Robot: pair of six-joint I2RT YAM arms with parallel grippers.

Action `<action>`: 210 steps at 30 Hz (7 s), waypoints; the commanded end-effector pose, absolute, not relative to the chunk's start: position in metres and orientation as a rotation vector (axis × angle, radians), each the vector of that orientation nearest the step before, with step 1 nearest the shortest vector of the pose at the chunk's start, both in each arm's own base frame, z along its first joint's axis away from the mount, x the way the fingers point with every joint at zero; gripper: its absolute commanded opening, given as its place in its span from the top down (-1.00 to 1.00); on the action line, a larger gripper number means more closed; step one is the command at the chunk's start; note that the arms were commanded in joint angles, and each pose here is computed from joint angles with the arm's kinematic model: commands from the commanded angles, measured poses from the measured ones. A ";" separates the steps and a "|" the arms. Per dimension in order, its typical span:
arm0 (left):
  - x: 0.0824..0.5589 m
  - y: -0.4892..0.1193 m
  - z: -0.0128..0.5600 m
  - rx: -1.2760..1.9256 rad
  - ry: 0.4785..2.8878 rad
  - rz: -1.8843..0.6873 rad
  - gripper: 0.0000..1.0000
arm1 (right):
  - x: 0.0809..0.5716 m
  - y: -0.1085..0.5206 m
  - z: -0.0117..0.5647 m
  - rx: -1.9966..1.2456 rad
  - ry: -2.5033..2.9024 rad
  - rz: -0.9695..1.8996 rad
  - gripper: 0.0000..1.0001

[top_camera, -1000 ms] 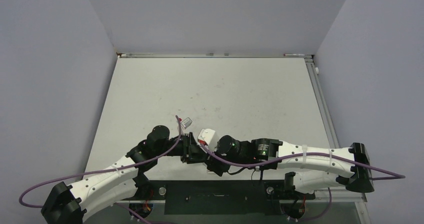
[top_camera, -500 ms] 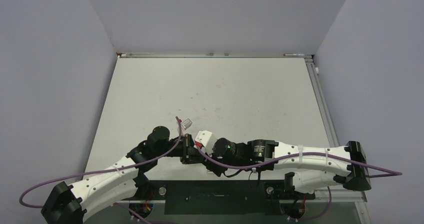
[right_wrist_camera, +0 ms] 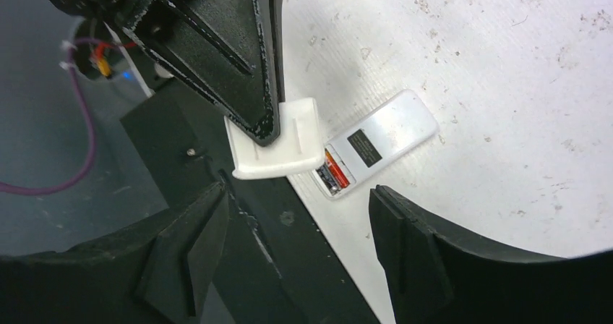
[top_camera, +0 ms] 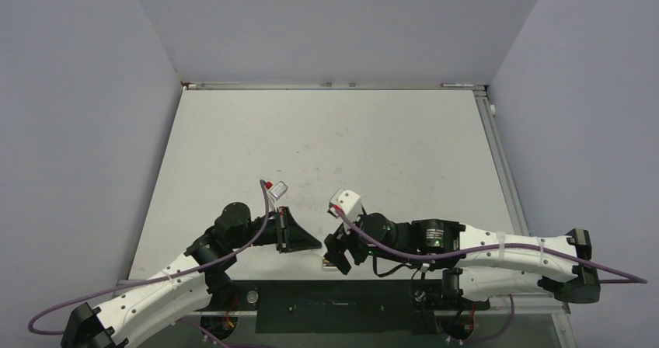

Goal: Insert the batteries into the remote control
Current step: Adjust the battery cover.

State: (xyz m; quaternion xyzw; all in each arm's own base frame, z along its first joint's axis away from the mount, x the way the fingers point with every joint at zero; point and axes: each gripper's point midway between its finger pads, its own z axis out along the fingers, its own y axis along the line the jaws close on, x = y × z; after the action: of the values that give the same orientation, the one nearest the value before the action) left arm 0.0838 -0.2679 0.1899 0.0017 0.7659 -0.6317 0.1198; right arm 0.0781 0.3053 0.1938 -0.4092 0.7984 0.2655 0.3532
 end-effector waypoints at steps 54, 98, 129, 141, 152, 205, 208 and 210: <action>0.088 -0.235 0.252 0.092 1.495 -1.960 1.00 | 0.094 0.354 0.257 -0.110 1.817 1.478 0.64; 0.097 -0.243 0.234 0.063 1.639 -1.889 0.26 | 0.117 0.348 0.218 -0.222 1.920 1.040 0.83; 0.088 -0.248 0.230 0.167 1.687 -1.884 1.00 | 0.086 0.339 0.223 -0.390 1.981 1.114 0.27; 0.072 -0.249 0.247 0.296 1.638 -1.941 1.00 | 0.058 0.348 0.233 -0.568 1.980 1.253 0.35; 0.067 -0.250 0.250 0.329 1.626 -1.959 1.00 | 0.058 0.354 0.228 -0.589 1.992 1.237 0.83; 0.056 -0.239 0.247 -0.186 1.880 -2.359 -0.58 | 0.099 0.318 0.257 -1.425 0.684 0.034 0.83; 0.057 -0.240 0.249 -0.186 1.874 -2.373 -0.53 | 0.098 0.320 0.258 -1.432 0.651 0.020 0.83; 0.057 -0.240 0.251 -0.184 1.870 -2.383 -0.50 | 0.097 0.322 0.259 -1.434 0.632 0.016 0.83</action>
State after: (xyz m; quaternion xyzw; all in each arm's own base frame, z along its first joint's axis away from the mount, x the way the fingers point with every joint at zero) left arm 0.0614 -0.2428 0.2329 -0.0818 0.6401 -0.7623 0.0499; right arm 0.0974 0.3187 0.2457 -0.6575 0.3110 0.0218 0.6859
